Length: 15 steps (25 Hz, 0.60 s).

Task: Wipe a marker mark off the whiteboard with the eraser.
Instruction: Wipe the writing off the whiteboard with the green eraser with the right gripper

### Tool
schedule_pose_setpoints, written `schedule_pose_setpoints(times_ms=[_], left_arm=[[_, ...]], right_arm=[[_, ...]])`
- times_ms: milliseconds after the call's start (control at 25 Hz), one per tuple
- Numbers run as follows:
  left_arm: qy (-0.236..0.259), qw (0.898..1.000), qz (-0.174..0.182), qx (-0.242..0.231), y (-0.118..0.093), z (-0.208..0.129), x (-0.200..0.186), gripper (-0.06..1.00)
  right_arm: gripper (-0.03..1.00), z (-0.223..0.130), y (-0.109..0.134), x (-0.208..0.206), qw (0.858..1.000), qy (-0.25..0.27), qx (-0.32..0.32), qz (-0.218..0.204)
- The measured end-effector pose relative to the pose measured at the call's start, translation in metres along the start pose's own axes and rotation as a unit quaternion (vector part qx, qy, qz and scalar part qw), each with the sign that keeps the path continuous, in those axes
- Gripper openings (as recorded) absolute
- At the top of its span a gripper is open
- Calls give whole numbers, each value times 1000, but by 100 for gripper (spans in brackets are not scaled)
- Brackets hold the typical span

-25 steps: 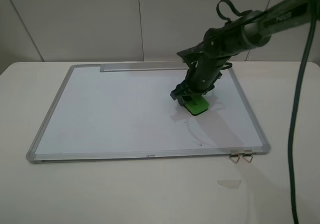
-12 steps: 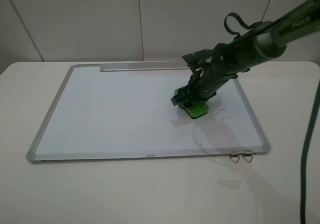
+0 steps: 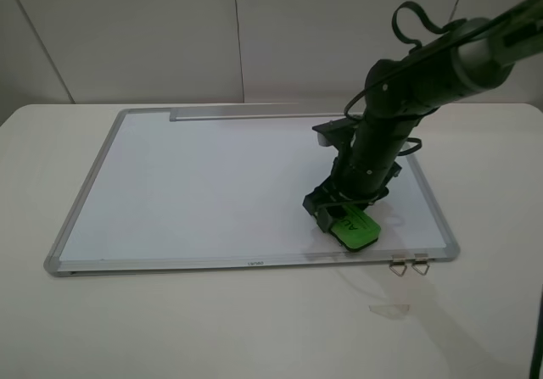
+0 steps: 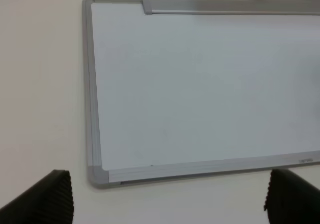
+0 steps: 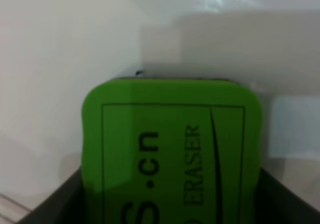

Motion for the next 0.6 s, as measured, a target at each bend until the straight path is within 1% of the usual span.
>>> schedule_pose_setpoints(times_ms=[80,240,400,600], left_arm=[[0,1000,0,0,0,0,0,78],[0,1000,0,0,0,0,0,78],[0,1000,0,0,0,0,0,78],[0,1000,0,0,0,0,0,78]], right_arm=[[59,-6,3,2,1000,1,-2,0],[59,-11,13,6,999,-28,-36,-14],[59,-4,32,9,994,-86,-70,-19],[59,6,35,10,990,-127,-67,-16]])
Point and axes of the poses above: a point on each arm's last joint axis where the gripper is mounted, x pointing out along that axis toward the gripper, y along the wrist's bending axis when the last joint is at zero, z = x × y, the point moved 5 cm from there along x, pointing out along that axis toward the gripper, and after that the axes turned 10 degrees about x, right-handed, at the moved point
